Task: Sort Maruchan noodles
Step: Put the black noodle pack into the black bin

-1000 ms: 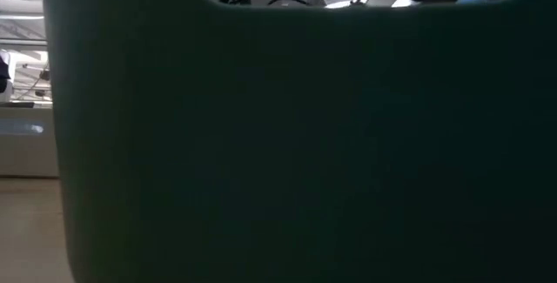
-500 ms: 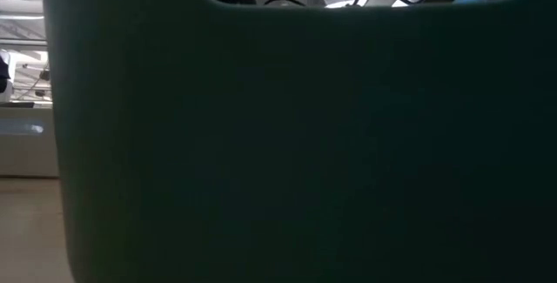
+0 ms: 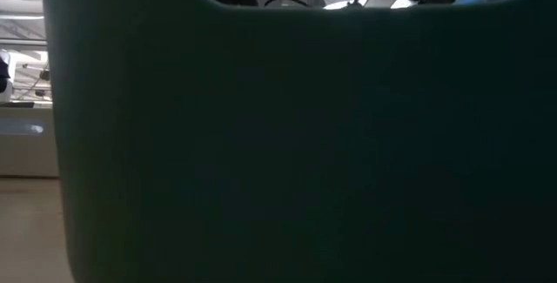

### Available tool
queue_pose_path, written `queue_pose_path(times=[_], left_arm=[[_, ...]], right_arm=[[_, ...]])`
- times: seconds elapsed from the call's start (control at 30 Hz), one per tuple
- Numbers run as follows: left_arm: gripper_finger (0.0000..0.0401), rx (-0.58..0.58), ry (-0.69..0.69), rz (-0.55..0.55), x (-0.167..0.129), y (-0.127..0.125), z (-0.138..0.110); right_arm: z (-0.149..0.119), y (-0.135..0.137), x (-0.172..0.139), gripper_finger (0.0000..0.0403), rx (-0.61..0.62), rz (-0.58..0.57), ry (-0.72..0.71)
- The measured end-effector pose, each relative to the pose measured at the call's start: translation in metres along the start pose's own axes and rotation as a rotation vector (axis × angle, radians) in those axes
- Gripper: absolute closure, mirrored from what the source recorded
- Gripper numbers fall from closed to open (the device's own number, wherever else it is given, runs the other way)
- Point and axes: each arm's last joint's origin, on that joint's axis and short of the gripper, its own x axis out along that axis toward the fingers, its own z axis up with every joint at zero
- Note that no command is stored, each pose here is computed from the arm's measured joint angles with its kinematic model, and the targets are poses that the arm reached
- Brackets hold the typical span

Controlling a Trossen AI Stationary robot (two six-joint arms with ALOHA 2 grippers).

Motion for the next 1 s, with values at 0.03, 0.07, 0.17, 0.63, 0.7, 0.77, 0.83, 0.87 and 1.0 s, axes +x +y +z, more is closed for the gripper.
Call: queue_pose_path(times=[0.03,0.07,0.17,0.63,0.7,0.77,0.83,0.87,1.0], left_arm=[[0.0272,-0.022,0.012,0.009,-0.006,0.001,-0.001],[0.0264,-0.054,0.001,0.030,-0.012,0.002,0.000],[0.0253,-0.097,0.013,0.066,-0.037,0.007,-0.001],[0.0253,-0.349,-0.287,0.216,-0.057,0.013,-0.045],[0.0253,-0.379,-0.309,0.243,-0.055,0.016,-0.043],[0.0254,-0.354,-0.298,0.250,-0.054,0.017,-0.044],[0.0253,-0.352,-0.304,0.251,-0.055,0.018,-0.044],[0.0253,-0.359,-0.310,0.257,-0.055,0.018,-0.043],[0.0243,-0.370,-0.343,0.265,-0.056,0.018,-0.040]], right_arm=[[0.003,0.002,-0.005,0.0303,-0.015,-0.005,0.007],[0.006,0.004,-0.010,0.0307,-0.030,-0.012,0.012],[0.014,0.010,-0.027,0.0311,-0.070,-0.040,0.028],[0.026,0.022,-0.106,0.0308,-0.144,-0.221,-0.167],[0.027,0.022,-0.108,0.0304,-0.148,-0.233,-0.176],[0.027,0.020,-0.109,0.0304,-0.145,-0.238,-0.174],[0.027,0.020,-0.109,0.0307,-0.147,-0.240,-0.173],[0.027,0.020,-0.109,0.0309,-0.157,-0.241,-0.172],[0.029,0.020,-0.109,0.0308,-0.196,-0.246,-0.188]])
